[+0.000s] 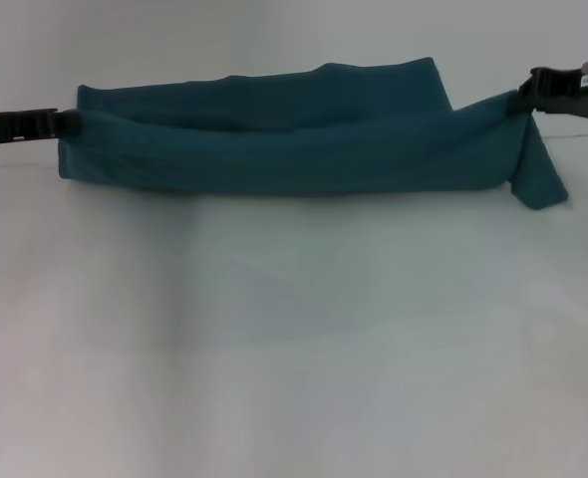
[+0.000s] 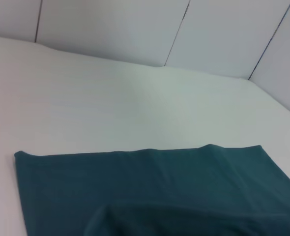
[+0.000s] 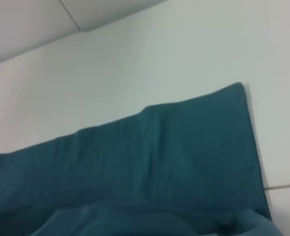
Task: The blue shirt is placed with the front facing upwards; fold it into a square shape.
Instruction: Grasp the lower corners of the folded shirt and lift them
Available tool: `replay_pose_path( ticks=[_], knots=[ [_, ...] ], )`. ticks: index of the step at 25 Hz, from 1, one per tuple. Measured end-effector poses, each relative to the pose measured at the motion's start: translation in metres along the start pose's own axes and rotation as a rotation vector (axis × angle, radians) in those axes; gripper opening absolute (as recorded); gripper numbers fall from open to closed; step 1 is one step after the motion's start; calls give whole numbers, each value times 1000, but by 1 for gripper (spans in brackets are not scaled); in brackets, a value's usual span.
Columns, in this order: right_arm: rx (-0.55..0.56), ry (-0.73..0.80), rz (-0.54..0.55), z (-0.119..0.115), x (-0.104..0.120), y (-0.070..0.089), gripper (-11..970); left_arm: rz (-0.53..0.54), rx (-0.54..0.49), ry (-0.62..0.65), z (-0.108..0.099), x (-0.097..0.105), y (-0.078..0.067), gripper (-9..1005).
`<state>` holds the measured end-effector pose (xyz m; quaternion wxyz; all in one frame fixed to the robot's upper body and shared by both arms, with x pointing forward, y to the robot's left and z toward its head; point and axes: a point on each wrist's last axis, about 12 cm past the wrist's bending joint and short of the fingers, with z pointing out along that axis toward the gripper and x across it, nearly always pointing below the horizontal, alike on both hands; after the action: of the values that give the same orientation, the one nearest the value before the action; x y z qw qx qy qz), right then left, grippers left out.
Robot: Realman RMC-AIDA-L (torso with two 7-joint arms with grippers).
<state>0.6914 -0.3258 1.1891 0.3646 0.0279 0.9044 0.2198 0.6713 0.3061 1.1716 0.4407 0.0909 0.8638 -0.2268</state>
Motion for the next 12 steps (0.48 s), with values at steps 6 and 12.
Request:
replay_pose_path(
  ticks=[6,12],
  knots=[
    [14,-8,-13,0,-4,-2,31,8,-16,-11,2,-7,1,63],
    [15,14,-14,0,1,-4,31,0,0,4,-2,-2,2,63]
  ],
)
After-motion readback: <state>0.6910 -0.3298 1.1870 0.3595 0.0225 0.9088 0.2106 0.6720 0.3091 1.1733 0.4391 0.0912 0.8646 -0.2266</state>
